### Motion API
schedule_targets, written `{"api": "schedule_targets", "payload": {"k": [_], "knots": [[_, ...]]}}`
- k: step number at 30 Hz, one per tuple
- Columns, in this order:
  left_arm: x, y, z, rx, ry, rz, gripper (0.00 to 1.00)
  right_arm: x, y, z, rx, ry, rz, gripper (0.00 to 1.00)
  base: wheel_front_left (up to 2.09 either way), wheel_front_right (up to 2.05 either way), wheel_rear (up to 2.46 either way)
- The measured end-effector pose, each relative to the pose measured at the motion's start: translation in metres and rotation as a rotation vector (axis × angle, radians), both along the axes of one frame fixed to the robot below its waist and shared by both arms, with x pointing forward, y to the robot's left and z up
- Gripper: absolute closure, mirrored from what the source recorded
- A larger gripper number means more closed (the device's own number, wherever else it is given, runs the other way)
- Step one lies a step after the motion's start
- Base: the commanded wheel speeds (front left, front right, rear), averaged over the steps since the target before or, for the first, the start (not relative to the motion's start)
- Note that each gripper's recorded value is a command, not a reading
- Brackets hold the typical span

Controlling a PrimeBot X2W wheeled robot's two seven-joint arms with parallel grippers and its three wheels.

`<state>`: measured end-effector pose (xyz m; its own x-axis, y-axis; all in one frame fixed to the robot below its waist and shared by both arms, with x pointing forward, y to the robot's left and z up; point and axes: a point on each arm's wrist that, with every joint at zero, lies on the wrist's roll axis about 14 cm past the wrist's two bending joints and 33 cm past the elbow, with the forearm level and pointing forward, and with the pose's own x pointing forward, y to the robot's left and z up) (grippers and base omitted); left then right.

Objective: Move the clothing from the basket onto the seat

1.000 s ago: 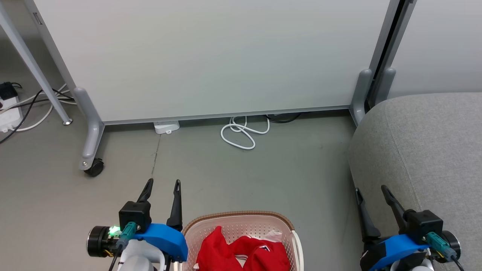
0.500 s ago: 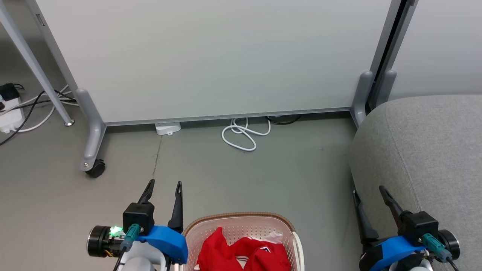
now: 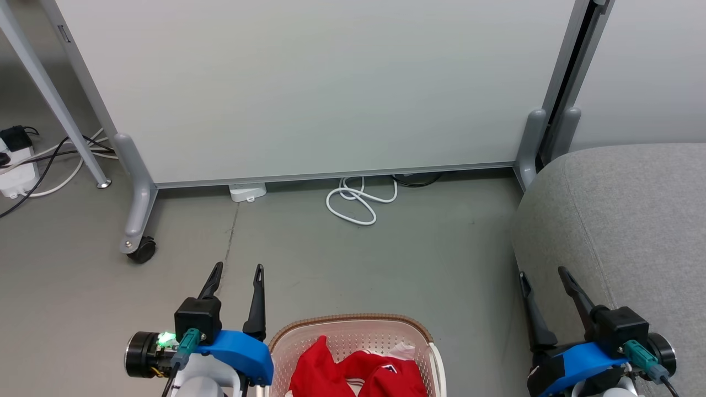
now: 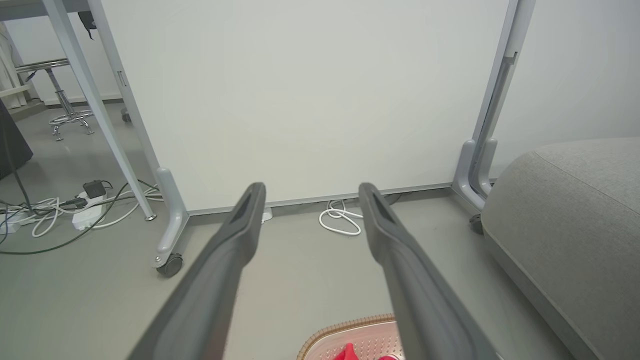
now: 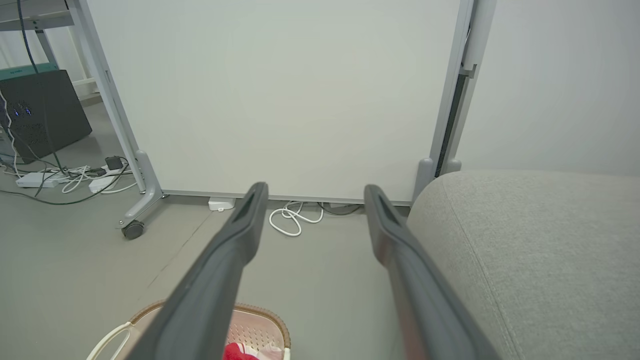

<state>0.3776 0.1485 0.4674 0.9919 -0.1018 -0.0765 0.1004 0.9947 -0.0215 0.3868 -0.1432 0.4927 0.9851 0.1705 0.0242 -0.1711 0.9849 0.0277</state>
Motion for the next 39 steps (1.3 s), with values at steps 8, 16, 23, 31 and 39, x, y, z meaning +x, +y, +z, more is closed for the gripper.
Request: {"api": "schedule_targets", "payload": {"k": [8,16,23,31,39], "knots": [[0.000,0.001,0.001,-0.006,-0.005,0.006,0.00,0.000,-0.001,0.010,0.010,-0.033,-0.004,0.00,0.00,0.00,0.00],[0.001,0.001,0.002,-0.007,-0.007,0.005,0.00,-0.001,-0.003,0.006,0.013,-0.022,-0.010,0.00,0.00,0.00,0.00],[0.008,-0.019,-0.012,0.022,0.037,-0.085,0.00,0.002,-0.007,0.003,0.016,-0.014,-0.020,0.00,0.00,0.00,0.00],[0.037,-0.050,-0.039,0.097,0.124,-0.235,0.00,0.021,-0.009,-0.003,0.000,-0.006,-0.023,0.00,0.00,0.00,0.00],[0.057,-0.074,-0.099,0.203,0.288,-0.394,0.00,0.053,-0.011,-0.016,-0.014,0.008,-0.027,0.00,0.00,0.00,0.00]]}}
